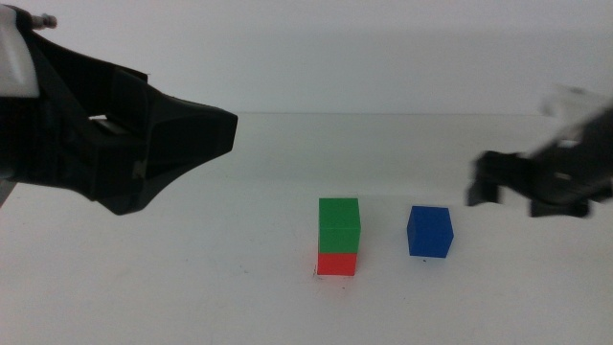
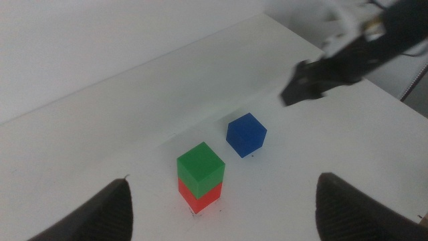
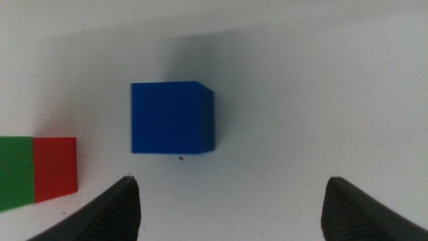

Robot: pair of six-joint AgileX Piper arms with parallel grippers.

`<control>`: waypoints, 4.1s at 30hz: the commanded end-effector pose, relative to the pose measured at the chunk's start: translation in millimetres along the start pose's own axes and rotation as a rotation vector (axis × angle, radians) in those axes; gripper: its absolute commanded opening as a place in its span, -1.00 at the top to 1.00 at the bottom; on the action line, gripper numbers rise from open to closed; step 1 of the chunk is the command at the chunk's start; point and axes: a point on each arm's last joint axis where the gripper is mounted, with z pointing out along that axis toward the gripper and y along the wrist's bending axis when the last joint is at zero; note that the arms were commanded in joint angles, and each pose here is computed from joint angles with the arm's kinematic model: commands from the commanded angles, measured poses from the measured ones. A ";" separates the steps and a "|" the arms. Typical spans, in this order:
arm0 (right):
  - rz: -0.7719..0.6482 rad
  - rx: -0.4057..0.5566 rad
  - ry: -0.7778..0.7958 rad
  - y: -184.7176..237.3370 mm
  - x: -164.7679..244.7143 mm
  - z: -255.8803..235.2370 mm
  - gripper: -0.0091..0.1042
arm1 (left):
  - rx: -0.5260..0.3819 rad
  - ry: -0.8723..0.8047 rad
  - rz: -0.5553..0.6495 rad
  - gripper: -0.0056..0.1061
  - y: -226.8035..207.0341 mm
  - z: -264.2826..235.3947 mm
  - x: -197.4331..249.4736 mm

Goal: Stack red cubes first, then green, then blue cubes in a specific spot.

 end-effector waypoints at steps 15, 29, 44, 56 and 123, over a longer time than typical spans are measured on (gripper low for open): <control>-0.067 0.152 0.168 66.3 -19.9 116.4 -0.77 | 0.003 -0.017 0.003 -0.78 -0.2 -0.5 -0.9; -0.033 0.129 0.099 85.4 -31.1 29.5 0.82 | 0.003 -0.021 0.003 -0.78 -0.3 -0.5 -1.3; -0.128 0.078 0.078 200.8 0.5 -4.7 0.78 | 0.003 -0.025 0.003 -0.78 -0.3 -0.5 -1.6; -0.139 0.130 0.086 201.8 1.6 17.6 0.77 | 0.006 -0.054 0.003 -0.78 -0.6 -0.6 -4.2; -0.200 -0.077 -0.625 -34.8 62.4 -165.7 -0.80 | -0.137 -0.133 -0.001 -0.78 22.6 0.6 11.8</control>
